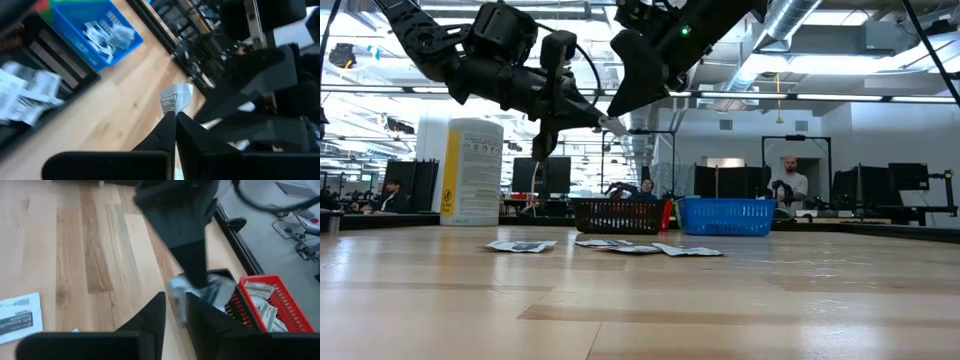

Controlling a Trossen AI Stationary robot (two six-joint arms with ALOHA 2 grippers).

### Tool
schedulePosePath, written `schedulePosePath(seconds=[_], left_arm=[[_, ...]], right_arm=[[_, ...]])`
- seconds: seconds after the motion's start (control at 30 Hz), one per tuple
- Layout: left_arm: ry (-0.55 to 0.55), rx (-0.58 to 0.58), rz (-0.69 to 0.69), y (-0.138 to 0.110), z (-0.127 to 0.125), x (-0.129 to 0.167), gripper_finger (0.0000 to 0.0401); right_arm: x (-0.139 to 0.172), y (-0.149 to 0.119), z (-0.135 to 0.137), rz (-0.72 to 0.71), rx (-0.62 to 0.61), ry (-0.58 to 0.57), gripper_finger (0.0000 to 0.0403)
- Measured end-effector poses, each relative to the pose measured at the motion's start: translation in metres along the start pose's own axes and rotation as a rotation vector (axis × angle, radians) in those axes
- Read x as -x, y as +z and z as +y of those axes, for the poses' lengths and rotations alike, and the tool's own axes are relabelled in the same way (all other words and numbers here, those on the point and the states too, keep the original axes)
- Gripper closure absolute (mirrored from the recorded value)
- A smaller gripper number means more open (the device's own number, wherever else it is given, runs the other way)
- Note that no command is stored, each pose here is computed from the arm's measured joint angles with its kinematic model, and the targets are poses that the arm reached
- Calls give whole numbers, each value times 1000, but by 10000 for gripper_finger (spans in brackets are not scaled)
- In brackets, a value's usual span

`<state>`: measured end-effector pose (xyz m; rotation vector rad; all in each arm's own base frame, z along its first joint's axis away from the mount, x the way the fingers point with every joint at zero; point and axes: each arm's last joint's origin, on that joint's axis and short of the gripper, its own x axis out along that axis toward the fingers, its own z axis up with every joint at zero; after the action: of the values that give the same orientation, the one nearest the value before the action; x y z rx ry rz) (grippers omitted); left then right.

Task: Pick & Place First Aid Supplies
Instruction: Put the towelette pack into the black basket

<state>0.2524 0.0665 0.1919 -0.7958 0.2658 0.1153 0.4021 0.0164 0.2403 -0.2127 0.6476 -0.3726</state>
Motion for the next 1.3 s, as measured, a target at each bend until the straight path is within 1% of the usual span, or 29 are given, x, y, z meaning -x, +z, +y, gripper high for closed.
schedulePosePath(seconds=[0.2,0.37,0.47,0.57,0.7,0.77,0.87,0.93,1.13,1.2,1.27,1.3], left_arm=[[117,-51,-105,7,7,2,394],[251,-128,-199,17,19,7,392],[285,-154,-207,22,28,9,388],[286,-144,-192,23,38,7,386],[271,-138,-180,22,49,0,386],[278,-165,-170,20,54,-4,385],[289,-242,-153,17,56,-7,380],[292,-261,-148,17,57,-8,369],[293,-265,-157,18,56,-7,322],[292,-264,-155,18,56,-7,309],[271,-257,-141,17,54,-7,301],[244,-257,-124,16,54,-8,298]], right_arm=[[0,-6,0,56,-13,1,312],[2,-15,3,142,-102,-1,288],[6,-21,7,196,-150,-3,277],[8,-25,11,231,-183,-6,269],[10,-26,13,239,-214,-8,261],[10,-26,13,240,-222,-8,258],[10,-26,13,241,-221,-8,255],[11,-26,15,243,-216,-5,253],[15,-30,20,275,-237,-3,246],[16,-33,22,304,-230,32,245],[16,-38,26,335,-231,102,246],[16,-41,29,355,-229,142,247]])
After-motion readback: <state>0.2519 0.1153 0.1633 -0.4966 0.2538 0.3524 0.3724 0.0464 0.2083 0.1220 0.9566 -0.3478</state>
